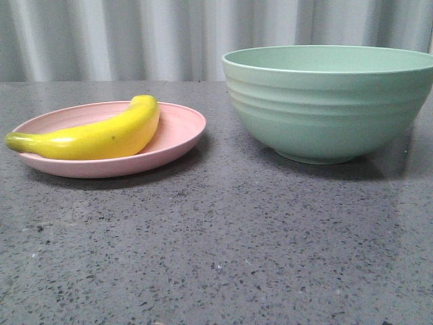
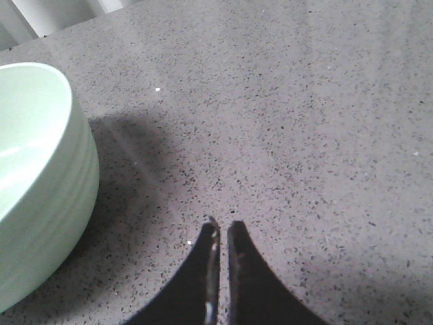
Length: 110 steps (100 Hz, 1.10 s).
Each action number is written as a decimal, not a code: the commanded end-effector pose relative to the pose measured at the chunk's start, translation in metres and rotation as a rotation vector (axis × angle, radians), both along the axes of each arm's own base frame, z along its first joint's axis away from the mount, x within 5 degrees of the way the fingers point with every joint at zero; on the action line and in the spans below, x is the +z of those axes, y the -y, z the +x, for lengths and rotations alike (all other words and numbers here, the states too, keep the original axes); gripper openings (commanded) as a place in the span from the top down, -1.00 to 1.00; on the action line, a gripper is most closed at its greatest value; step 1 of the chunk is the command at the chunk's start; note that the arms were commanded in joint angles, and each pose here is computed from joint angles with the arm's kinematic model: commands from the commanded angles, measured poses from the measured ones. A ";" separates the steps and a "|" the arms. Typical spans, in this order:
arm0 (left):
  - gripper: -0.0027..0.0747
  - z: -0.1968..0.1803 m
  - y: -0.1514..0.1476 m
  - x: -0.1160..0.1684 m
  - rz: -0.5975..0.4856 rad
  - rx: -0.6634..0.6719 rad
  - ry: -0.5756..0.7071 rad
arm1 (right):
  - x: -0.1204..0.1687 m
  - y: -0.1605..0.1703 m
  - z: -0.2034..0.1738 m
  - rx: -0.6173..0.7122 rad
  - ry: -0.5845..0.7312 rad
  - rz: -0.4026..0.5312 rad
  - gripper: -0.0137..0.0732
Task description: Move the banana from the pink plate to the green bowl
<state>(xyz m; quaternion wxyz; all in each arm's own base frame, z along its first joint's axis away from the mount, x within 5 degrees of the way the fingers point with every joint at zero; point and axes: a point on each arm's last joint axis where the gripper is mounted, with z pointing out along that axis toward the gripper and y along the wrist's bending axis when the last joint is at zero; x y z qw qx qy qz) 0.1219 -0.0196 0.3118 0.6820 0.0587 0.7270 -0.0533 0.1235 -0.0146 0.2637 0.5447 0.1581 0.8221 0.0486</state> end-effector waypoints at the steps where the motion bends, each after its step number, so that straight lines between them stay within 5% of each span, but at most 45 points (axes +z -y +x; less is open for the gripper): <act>1: -0.21 0.008 0.010 0.023 -0.008 -0.064 0.059 | 0.018 0.002 0.005 -0.015 0.107 -0.017 0.83; 54: -0.21 0.065 0.101 0.023 0.120 -0.392 -0.337 | 0.018 0.002 0.005 -0.015 0.105 -0.017 0.83; 110: -0.21 0.115 0.151 -0.028 0.259 -0.421 -0.636 | 0.018 0.002 0.005 -0.015 0.105 -0.017 0.83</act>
